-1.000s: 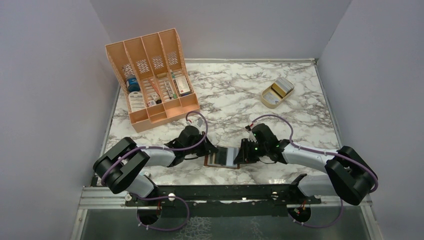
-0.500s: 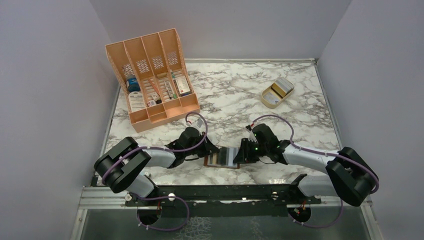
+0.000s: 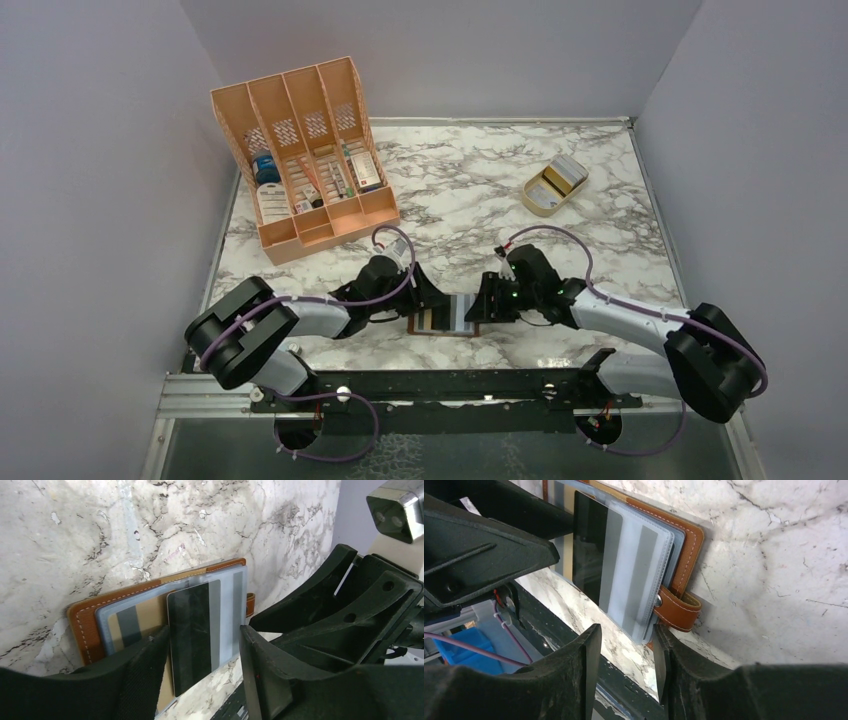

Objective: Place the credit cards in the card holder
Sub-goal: Insert the credit card into the card holder.

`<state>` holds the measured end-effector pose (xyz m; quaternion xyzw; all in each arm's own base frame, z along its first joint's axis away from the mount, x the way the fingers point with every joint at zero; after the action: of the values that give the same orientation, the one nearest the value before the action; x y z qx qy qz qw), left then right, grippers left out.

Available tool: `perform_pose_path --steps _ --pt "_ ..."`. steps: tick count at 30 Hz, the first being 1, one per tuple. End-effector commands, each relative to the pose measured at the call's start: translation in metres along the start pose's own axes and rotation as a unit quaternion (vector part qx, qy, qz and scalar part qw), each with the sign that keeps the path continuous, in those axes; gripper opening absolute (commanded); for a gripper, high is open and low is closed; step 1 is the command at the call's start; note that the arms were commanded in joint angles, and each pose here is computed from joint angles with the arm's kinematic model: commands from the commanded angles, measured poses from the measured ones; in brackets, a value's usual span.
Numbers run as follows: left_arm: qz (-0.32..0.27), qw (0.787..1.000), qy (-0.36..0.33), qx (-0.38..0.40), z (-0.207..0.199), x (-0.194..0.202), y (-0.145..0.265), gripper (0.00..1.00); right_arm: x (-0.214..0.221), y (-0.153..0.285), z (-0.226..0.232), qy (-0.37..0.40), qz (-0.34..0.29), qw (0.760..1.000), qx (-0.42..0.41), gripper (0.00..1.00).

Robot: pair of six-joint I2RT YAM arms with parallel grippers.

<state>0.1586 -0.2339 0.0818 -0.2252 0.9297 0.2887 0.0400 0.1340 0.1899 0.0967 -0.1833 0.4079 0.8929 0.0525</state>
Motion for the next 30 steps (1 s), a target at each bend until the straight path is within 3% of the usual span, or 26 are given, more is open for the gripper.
perform_pose_path --steps 1,8,12,24,30 --pt "0.006 1.000 -0.008 -0.029 0.007 0.003 0.005 0.58 -0.008 0.007 0.004 0.010 -0.024 1.000 0.018 0.45" --pt "0.011 0.999 -0.016 -0.033 0.000 0.001 0.007 0.62 -0.008 -0.001 -0.005 0.005 -0.029 0.999 0.045 0.50" --pt "0.022 0.999 -0.013 -0.046 0.004 0.003 0.005 0.62 -0.006 -0.010 -0.005 0.007 -0.016 1.000 0.021 0.43" --pt "0.042 0.998 0.020 -0.043 -0.005 0.008 -0.001 0.37 -0.003 -0.025 0.006 -0.008 -0.006 0.999 -0.041 0.29" --pt "0.047 0.998 0.033 -0.028 -0.016 0.009 0.000 0.32 -0.002 -0.036 0.015 -0.010 0.002 0.998 -0.062 0.26"
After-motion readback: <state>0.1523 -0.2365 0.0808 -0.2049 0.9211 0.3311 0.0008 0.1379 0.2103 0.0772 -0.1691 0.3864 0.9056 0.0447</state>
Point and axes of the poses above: each gripper's point midway between its finger pads, its own y axis back along the fingers, its own z axis along the line the jaws close on, x = y × z, the point moved 8 cm from there along y, back along the fingers, and after that the axes turned 7 degrees about y, right-handed, at the moved point
